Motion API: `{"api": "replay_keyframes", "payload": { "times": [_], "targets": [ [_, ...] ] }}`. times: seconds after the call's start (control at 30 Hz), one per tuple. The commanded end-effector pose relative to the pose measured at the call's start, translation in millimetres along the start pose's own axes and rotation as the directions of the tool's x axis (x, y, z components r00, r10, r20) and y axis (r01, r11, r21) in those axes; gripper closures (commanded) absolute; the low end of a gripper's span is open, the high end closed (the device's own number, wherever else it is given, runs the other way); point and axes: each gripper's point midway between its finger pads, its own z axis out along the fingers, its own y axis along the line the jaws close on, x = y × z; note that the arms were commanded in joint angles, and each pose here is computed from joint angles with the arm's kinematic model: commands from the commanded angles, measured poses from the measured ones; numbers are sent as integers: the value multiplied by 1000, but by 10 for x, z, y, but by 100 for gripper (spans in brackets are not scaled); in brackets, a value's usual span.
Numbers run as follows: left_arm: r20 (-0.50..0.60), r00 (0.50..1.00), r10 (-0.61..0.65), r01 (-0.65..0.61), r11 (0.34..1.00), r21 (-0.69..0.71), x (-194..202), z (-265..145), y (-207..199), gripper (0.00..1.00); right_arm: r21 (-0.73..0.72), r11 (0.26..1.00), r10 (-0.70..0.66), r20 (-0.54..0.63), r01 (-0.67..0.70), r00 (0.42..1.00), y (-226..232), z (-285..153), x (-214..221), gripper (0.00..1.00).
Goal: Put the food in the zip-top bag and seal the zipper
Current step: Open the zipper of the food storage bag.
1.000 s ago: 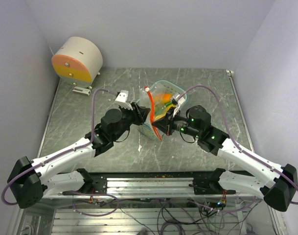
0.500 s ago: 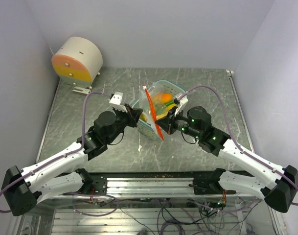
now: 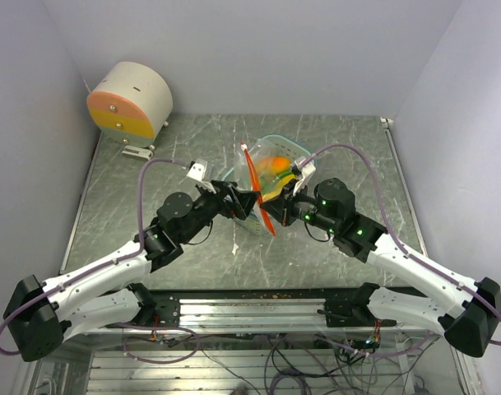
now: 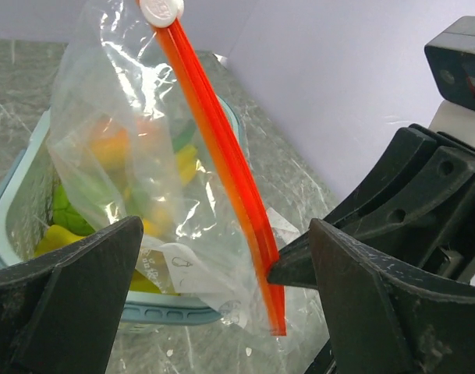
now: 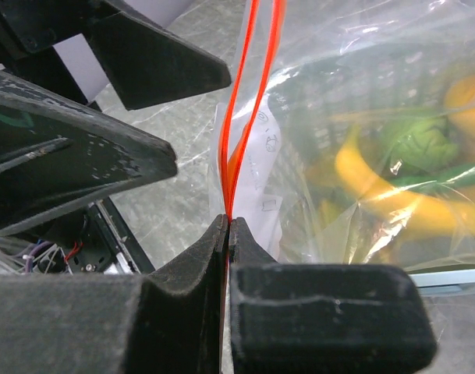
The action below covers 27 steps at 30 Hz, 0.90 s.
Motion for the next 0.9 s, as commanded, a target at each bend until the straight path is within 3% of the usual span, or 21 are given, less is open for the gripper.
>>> {"api": "replay_keyframes", "payload": {
  "times": [0.0, 0.23, 0.63, 0.8, 0.87],
  "targets": [
    [52, 998, -18, 14, 997, 73, -215, 134, -230, 1, -16, 1000, -7, -2, 7, 1000, 35, 24, -4, 100],
    [41, 999, 23, -20, 997, -78, -176, 183, 50, 8, -31, 999, -9, 14, 9, 1000, 84, -32, -67, 100],
    [7, 1000, 13, -12, 997, -74, 40, 378, 90, 11, -65, 998, -3, 25, 4, 1000, 184, -109, -94, 100],
    [-6, 1000, 19, -19, 997, -78, 70, 379, 100, 19, -49, 999, -5, 24, 6, 1000, 157, -112, -74, 100],
    [0, 1000, 18, -18, 997, -81, 55, 341, 110, 38, -36, 999, -3, 25, 4, 1000, 133, -121, -64, 100]
  ]
}}
